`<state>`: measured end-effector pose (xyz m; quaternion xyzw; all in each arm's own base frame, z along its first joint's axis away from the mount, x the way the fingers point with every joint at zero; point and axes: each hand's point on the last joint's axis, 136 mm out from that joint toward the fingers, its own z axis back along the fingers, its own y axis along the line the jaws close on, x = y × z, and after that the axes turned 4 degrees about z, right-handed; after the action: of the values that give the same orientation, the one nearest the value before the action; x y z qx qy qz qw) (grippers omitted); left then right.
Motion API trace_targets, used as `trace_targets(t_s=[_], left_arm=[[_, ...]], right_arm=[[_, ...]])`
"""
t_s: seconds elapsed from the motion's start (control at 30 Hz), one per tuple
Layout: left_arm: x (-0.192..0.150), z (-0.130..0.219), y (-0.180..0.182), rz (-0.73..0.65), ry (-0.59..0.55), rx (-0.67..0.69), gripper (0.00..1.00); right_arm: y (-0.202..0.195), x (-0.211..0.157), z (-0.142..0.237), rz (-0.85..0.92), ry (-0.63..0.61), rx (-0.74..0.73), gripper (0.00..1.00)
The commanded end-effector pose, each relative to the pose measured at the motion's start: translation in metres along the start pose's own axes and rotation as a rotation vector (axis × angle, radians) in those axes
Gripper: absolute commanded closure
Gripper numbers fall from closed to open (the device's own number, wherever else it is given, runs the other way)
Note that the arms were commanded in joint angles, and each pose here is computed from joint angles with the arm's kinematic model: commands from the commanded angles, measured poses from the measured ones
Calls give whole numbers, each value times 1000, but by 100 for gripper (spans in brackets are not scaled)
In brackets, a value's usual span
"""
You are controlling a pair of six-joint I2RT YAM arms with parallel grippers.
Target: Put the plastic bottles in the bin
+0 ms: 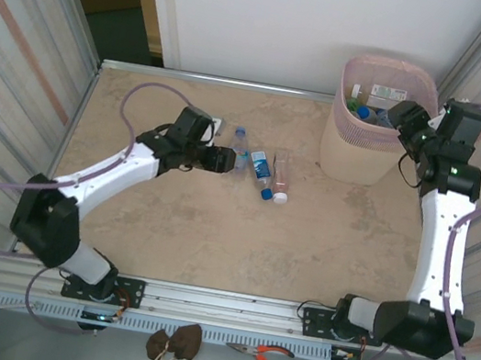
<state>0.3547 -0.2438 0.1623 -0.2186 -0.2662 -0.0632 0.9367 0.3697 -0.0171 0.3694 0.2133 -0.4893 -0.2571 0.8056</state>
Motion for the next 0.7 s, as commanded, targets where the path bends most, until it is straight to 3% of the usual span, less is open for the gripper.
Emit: trace_targets(t_s=[0.0,0.3,0.67], left_arm=[[0,-14,13,-19,75,92,28],[8,-60,23,-37,180,176,13],[20,-100,32,-22,212,185,10]], right_arm=[[-9,-11,10,29,16,-26,37],[-17,-23,26,48,10,-40,36],[-17,-26,34,51,3,-37,36]])
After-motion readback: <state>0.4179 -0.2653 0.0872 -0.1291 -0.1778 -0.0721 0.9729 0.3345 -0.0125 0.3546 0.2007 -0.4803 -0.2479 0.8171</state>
